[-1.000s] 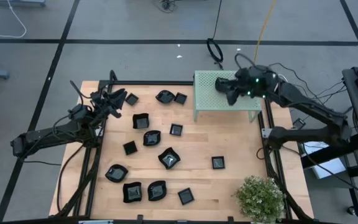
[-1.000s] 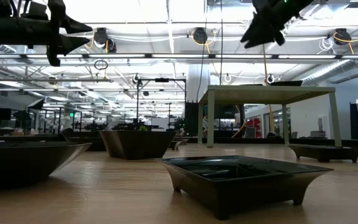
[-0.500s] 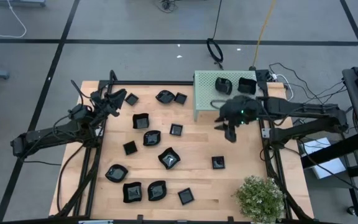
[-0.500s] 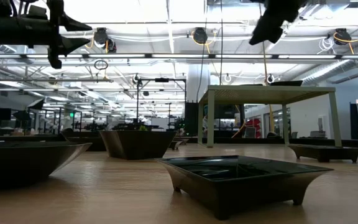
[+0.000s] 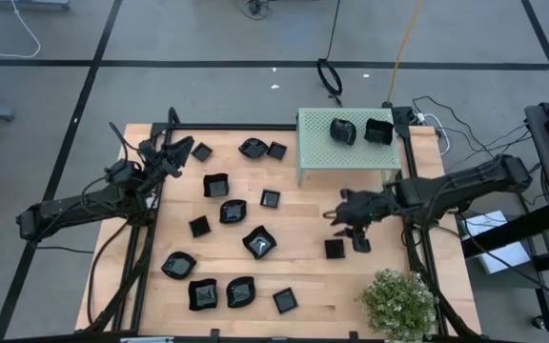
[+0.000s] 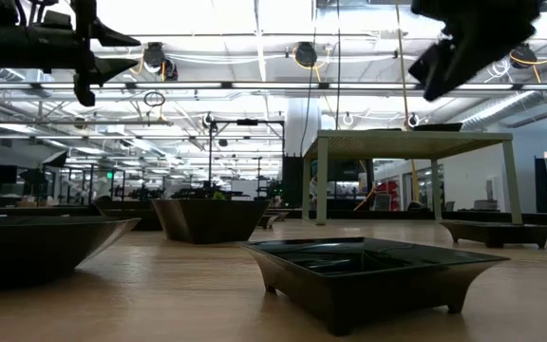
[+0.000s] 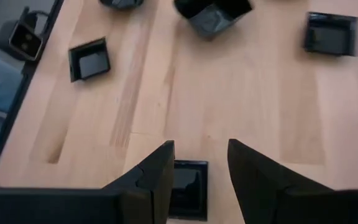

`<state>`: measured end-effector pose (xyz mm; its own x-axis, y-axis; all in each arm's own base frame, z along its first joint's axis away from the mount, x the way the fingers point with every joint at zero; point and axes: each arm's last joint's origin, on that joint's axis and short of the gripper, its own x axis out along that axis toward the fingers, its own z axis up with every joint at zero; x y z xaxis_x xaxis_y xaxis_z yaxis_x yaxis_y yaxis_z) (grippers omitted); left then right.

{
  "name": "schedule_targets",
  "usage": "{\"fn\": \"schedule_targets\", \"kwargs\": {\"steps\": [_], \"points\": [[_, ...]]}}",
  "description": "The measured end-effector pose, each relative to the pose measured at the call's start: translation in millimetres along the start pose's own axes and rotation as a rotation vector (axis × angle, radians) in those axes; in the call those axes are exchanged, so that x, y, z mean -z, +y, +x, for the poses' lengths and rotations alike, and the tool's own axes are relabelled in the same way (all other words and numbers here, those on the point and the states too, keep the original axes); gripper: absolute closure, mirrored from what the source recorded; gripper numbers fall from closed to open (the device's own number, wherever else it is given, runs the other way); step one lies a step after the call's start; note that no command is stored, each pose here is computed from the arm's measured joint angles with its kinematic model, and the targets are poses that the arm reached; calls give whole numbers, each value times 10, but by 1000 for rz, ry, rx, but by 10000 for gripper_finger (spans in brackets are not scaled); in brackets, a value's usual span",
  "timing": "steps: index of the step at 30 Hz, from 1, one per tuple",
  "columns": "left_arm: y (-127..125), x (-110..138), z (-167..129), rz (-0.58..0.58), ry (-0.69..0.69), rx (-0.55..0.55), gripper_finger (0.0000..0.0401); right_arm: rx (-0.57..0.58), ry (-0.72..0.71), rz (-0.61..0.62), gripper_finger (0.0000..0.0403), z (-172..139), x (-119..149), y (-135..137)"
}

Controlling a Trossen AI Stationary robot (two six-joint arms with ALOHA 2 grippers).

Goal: Pick & Place Mini shaped plates
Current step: Put the square plate on the shelf

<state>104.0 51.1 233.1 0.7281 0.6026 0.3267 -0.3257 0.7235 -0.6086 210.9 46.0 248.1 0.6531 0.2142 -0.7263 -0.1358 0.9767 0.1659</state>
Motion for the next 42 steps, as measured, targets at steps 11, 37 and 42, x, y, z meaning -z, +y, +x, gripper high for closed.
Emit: {"fn": "schedule_targets", "kwargs": {"steps": [11,37,42], "points": [[0,2,0,-18,3,1,231,-4,144,-117,266,433,542,105],[29,58,-3,-1,69,-14,231,-54,281,-253,272,1034,734,282],[39,73,-4,5,84,-24,231,-50,287,-254,310,1048,742,280]]}}
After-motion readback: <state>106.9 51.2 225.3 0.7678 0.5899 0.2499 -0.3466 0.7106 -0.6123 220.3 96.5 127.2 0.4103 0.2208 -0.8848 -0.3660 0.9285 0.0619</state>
